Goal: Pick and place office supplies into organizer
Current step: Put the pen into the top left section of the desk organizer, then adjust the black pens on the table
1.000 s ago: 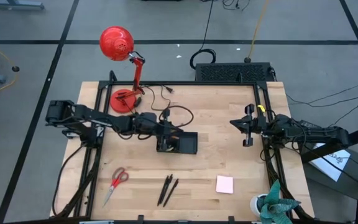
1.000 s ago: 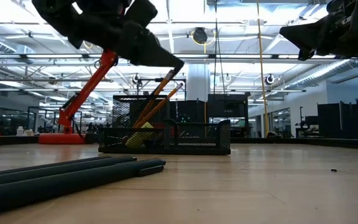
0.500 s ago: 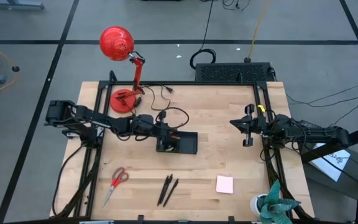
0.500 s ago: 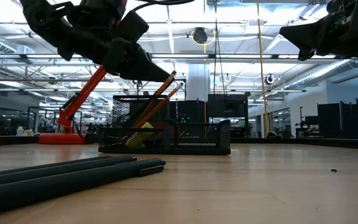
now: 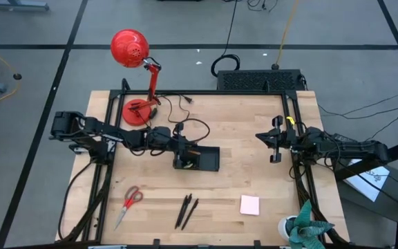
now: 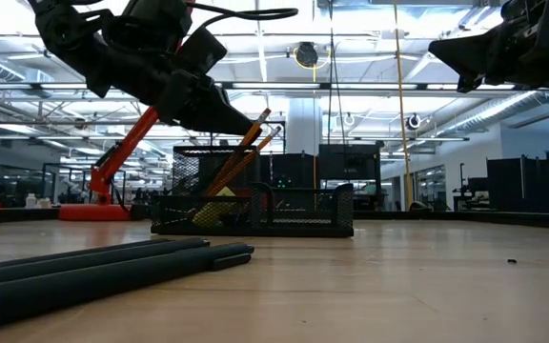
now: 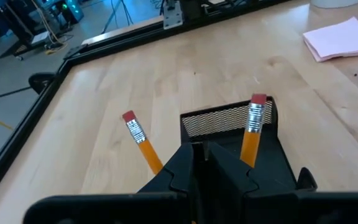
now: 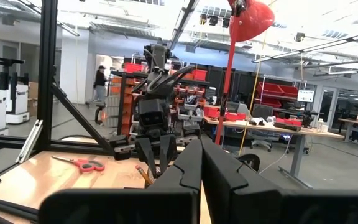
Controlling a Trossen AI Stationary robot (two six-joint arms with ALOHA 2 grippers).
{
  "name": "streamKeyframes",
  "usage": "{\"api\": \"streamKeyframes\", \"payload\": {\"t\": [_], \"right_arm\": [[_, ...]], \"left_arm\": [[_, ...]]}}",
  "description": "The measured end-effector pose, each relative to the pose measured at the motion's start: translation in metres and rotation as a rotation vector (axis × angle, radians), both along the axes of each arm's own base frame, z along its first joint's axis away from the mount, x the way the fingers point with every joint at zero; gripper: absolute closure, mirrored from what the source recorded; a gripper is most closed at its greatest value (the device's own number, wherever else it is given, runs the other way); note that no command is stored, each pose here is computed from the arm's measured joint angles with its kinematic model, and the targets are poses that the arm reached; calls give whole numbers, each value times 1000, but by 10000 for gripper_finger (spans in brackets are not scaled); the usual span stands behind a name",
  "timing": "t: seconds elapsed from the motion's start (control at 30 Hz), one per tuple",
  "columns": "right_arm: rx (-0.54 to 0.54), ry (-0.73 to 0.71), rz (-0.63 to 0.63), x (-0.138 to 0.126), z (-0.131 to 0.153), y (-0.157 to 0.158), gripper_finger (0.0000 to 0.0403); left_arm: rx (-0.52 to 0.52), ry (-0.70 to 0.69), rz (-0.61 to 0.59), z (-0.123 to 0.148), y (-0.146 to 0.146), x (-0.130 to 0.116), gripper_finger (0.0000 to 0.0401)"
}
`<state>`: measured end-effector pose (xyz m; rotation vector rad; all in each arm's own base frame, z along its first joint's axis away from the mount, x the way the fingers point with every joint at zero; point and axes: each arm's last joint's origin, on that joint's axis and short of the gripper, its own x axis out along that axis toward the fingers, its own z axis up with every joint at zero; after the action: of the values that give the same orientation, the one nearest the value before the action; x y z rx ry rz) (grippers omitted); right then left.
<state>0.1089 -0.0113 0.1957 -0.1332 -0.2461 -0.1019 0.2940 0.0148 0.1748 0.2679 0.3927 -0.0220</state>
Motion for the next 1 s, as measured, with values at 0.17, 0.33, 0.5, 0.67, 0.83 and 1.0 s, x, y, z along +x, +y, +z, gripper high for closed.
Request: {"api": "streamKeyframes", "payload": {"t": [0.17, 0.33, 0.5, 0.67, 0.83, 1.0], "right_arm": [[-1, 0, 0, 0, 0, 0, 403], [0, 0, 0, 0, 0, 0, 403], [0, 0, 0, 0, 0, 0, 403], [0, 2, 1, 0, 0, 0, 403], [0, 2, 1, 0, 0, 0, 403], [0, 3, 1, 0, 0, 0, 403]], "left_arm": [[-25, 0, 11, 0, 0, 0, 359], [-61, 18, 33, -2, 0, -1, 335], [-72, 14, 51, -1, 0, -1, 300], [-25, -33, 89, 13, -4, -2, 282], [63, -48, 120, 42, -17, -13, 277], [-10, 28, 199, 82, -39, -32, 277]]}}
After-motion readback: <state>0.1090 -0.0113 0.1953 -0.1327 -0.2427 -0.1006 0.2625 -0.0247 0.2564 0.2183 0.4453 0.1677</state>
